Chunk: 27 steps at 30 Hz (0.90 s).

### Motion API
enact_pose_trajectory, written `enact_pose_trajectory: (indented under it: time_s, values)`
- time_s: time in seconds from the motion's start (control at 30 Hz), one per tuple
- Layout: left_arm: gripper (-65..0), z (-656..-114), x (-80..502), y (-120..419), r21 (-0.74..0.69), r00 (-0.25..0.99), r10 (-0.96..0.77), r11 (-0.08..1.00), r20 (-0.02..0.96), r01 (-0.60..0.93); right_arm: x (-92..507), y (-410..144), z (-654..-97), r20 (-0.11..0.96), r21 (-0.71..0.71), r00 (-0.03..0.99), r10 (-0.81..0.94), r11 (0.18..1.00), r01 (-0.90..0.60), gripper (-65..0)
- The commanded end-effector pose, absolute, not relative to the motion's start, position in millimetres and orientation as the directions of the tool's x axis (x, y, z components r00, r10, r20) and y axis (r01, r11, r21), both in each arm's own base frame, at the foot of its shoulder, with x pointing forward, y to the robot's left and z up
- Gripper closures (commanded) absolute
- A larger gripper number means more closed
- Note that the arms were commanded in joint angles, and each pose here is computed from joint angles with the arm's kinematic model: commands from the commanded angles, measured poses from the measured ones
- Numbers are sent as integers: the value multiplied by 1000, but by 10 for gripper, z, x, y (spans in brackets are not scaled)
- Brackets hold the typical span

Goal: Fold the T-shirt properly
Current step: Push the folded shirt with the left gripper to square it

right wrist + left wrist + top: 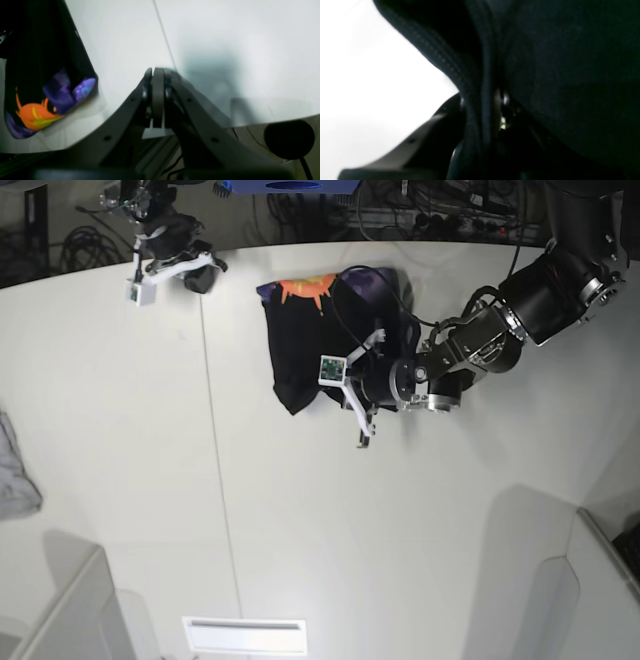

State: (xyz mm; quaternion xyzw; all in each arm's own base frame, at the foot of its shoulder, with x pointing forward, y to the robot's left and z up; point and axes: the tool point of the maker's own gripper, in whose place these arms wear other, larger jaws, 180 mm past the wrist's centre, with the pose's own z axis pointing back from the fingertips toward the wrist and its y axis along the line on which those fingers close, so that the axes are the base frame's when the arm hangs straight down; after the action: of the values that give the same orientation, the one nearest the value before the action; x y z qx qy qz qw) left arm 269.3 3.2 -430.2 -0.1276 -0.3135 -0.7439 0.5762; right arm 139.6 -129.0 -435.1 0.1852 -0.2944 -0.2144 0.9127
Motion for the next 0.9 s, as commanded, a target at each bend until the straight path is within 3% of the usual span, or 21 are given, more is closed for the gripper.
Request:
enact_pose_trajectory:
  time_s: [0.0,0.27,0.87]
  values:
    - [0,-4424,2572,115,279,-319,-800,-197,509,940,1462,-1301,-4284,483,472,719,-500,840,267,0]
    - [0,-4419,2530,55,283,-457,-770,-364,445,888,1476,-1282,-4287,482,475,721,-497,840,262,0]
    - [0,-4382,2561,22,293,-469,-766,-371,440,881,1465,-1277,-4292,479,474,725,-495,841,261,0]
